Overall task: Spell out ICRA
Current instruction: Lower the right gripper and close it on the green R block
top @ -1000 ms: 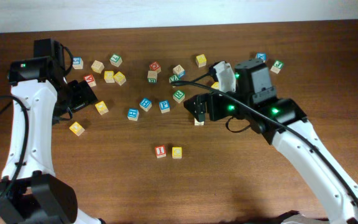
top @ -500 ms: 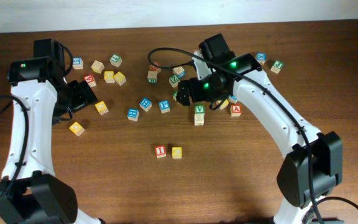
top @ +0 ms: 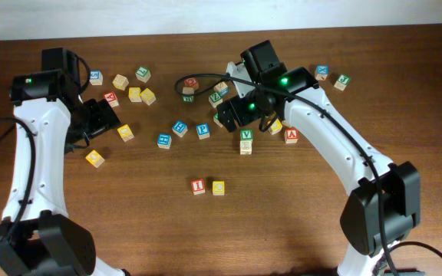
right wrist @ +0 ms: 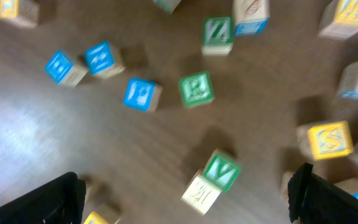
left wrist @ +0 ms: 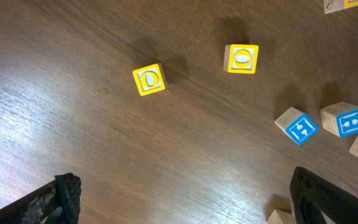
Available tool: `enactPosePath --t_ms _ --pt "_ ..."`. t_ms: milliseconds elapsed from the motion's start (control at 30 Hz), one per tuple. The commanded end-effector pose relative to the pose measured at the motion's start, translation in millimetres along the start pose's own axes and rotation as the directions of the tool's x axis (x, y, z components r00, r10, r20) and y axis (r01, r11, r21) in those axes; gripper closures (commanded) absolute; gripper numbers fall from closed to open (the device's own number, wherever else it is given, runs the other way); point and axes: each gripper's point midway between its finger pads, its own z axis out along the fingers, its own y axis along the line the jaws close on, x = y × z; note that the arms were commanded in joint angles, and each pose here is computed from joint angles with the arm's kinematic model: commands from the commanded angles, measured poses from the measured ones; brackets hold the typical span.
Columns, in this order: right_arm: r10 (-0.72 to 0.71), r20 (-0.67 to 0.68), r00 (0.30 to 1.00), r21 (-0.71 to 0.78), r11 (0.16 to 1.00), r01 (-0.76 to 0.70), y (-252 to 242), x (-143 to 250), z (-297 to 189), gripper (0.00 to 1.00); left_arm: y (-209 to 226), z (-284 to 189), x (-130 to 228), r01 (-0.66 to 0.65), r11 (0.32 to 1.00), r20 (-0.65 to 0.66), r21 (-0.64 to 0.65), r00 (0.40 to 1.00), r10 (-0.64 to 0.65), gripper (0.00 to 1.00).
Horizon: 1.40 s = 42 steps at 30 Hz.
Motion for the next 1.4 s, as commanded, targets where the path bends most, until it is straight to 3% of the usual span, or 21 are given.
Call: enactPosePath --t_ms 0,167,433,500,1067,1233,1300,1367 --pt "-0.045 0.023 0.999 0.109 0.993 0.042 -19.6 -12.6 12.2 0.03 0.9 -0.5 -0.2 0.006 1.000 -0.001 0.003 1.000 -0.006 0.01" --pt "-0.176 -0.024 0.984 0.035 0.984 0.177 -13.7 -4.8 47.7 0.05 0.9 -0.5 -0.2 0.006 1.000 -0.001 0.003 1.000 -0.006 0.01" --pt "-0.192 -0.028 0.981 0.031 0.981 0.193 -15.9 -3.8 96.6 0.09 0.9 -0.5 -0.2 0.006 1.000 -0.001 0.003 1.000 -0.006 0.01" --pt "-0.191 -0.034 0.981 0.056 0.980 0.193 -21.2 -3.6 99.4 0.12 0.9 -0.5 -0.2 0.006 1.000 -0.001 0.003 1.000 -0.006 0.01" --pt "-0.219 -0.032 0.975 0.043 0.974 0.221 -13.1 -1.9 120.1 0.13 0.9 -0.5 -0.2 0.006 1.000 -0.001 0.003 1.000 -0.006 0.01" --pt "-0.263 -0.031 0.964 0.046 0.963 0.265 -17.2 -0.3 138.0 0.29 0.9 -0.5 -0.2 0.006 1.000 -0.001 0.003 1.000 -0.006 0.01" --pt "-0.280 -0.013 0.960 0.051 0.959 0.280 -19.4 -4.9 140.5 0.40 0.9 -0.5 -0.2 0.006 1.000 -0.001 0.003 1.000 -0.006 0.01" --pt "-0.289 -0.009 0.957 0.048 0.956 0.289 -18.1 -5.0 144.8 0.43 0.9 -0.5 -0.3 0.006 1.000 -0.001 0.003 1.000 -0.006 0.01"
